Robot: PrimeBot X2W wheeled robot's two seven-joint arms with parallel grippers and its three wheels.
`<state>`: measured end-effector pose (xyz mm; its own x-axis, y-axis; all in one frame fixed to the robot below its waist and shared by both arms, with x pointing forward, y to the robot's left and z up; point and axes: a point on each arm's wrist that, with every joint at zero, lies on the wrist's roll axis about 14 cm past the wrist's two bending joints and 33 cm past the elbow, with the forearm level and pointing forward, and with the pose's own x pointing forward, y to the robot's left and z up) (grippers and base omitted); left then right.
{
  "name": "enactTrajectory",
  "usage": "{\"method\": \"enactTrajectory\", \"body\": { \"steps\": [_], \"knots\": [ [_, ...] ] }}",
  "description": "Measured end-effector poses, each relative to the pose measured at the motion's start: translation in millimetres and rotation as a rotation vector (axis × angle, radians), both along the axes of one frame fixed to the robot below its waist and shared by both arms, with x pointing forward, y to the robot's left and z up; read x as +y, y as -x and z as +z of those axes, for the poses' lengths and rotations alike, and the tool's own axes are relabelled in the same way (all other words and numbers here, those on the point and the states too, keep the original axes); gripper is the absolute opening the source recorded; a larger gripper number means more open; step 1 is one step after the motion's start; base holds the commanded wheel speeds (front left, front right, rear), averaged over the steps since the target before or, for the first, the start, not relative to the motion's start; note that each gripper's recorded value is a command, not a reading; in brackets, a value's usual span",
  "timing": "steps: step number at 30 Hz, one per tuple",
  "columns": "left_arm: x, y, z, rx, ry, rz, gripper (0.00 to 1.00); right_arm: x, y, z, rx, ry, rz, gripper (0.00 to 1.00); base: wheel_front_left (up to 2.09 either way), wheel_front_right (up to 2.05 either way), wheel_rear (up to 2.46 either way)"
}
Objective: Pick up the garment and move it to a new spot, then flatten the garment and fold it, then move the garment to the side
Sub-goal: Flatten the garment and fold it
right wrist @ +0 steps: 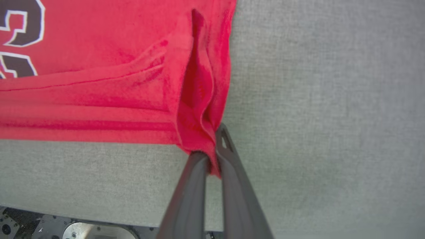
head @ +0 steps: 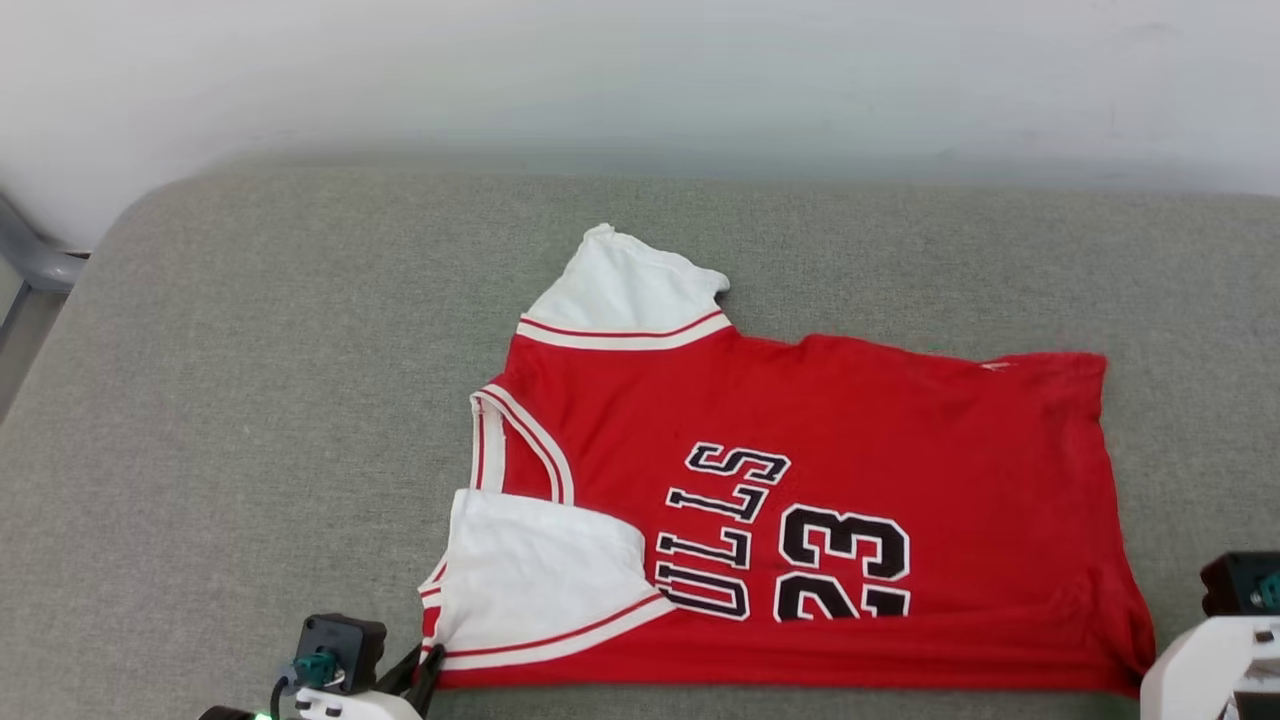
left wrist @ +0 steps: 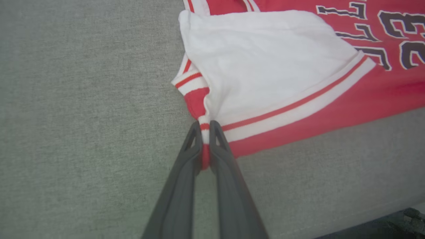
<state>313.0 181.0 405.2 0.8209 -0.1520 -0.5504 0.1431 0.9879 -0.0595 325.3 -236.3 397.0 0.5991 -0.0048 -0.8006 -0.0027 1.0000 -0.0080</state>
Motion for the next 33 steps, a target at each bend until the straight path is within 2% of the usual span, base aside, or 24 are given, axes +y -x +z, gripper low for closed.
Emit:
{"method": "enactTrajectory", "body": {
  "steps": [6, 15, 16, 17, 18, 21, 25, 33],
  "knots": [
    [-1, 6, -10, 0.032, 0.000, -0.002, 0.00, 1, 14, -6, 0.039, -0.014, -0.008, 0.00, 0.00, 0.00, 0.00],
    [-4, 8, -29, 0.090, 0.002, -0.016, 0.00, 7, 15, -23, 0.071, -0.028, -0.002, 0.00, 0.00, 0.00, 0.00],
    [-4, 8, -30, 0.093, 0.000, -0.015, 0.09, 8, 14, -23, 0.066, -0.030, -0.004, 0.06, 0.00, 0.00, 0.00],
    [-3, 8, -30, 0.093, -0.002, -0.014, 0.63, 8, 12, -22, 0.055, -0.032, -0.005, 0.77, 0.00, 0.00, 0.00],
    [-2, 7, -30, 0.090, -0.005, -0.012, 1.00, 8, 9, -21, 0.044, -0.033, -0.005, 1.00, 0.00, 0.00, 0.00],
    [2, 2, -26, 0.058, -0.016, -0.001, 1.00, 7, 4, -17, 0.007, -0.037, -0.012, 1.00, 0.00, 0.00, 0.00],
    [3, -8, -12, -0.019, -0.014, 0.008, 1.00, 3, -16, 8, -0.120, -0.045, -0.033, 1.00, 0.00, 0.00, 0.00],
    [-15, -48, 68, -0.414, -0.003, -0.070, 1.00, 12, -52, 82, -0.466, -0.052, 0.007, 1.00, 0.00, 0.00, 0.00]
  ]
}}
